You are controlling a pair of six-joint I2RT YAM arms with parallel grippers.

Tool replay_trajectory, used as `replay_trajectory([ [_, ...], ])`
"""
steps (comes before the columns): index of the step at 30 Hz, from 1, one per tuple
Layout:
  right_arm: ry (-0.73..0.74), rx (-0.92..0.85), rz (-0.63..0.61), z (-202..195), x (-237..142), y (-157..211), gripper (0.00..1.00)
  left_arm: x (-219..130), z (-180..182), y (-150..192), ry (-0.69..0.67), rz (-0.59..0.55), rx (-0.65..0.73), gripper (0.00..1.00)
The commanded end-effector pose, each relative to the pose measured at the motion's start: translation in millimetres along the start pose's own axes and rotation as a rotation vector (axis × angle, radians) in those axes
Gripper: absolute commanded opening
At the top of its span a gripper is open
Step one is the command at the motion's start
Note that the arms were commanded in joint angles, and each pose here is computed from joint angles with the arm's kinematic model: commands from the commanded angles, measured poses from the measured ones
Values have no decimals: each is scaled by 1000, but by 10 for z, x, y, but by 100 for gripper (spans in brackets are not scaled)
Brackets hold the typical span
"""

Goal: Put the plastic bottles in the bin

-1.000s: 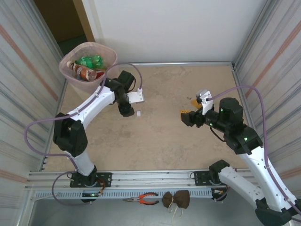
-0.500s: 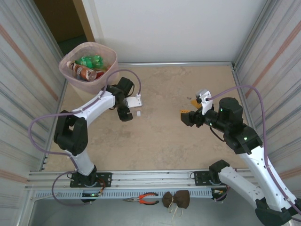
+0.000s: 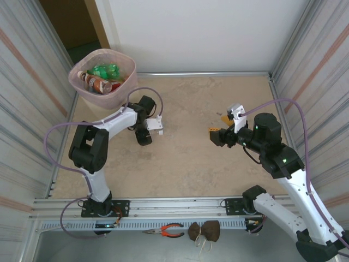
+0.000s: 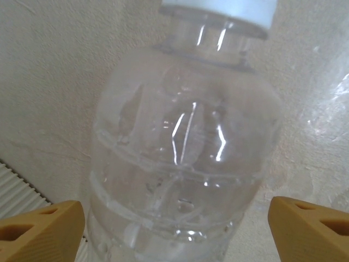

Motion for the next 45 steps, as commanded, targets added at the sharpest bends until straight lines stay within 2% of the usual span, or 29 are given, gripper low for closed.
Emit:
replay_trajectory([
  [1, 21, -2, -38, -21, -77, -105, 73, 164, -49, 107, 40, 63, -25, 85],
  [7, 22, -5, -44, -16, -104, -121, 73, 216, -131, 178, 82, 99, -55, 72],
  [14, 18, -8, -53, -9, -120, -144, 73, 63, -154, 175, 89, 64, -80, 65],
  [20, 13, -9, -58, -5, -121, -160, 73, -210, -135, 126, 89, 20, -111, 62],
  [28, 8, -9, -58, -1, -114, -163, 73, -821, -32, -47, 84, -108, -165, 62],
  [35, 9, -9, -60, -1, -117, -165, 73, -1556, 113, -275, 61, -299, -225, 61],
  [45, 7, -6, -60, 0, -106, -162, 72, -2638, 382, -395, -38, -559, -331, 59],
])
Point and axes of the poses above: each hand's point on the last joint's axis, 136 mm out from that joint toward the fingers, its own x axis out along the fingers, its own z axis along the line the jaws close on, y = z × x, the point moved 4 cm from there along -x, back along the fingers, and after that the axes turned 15 degrees about -x, right-handed, at the moved point
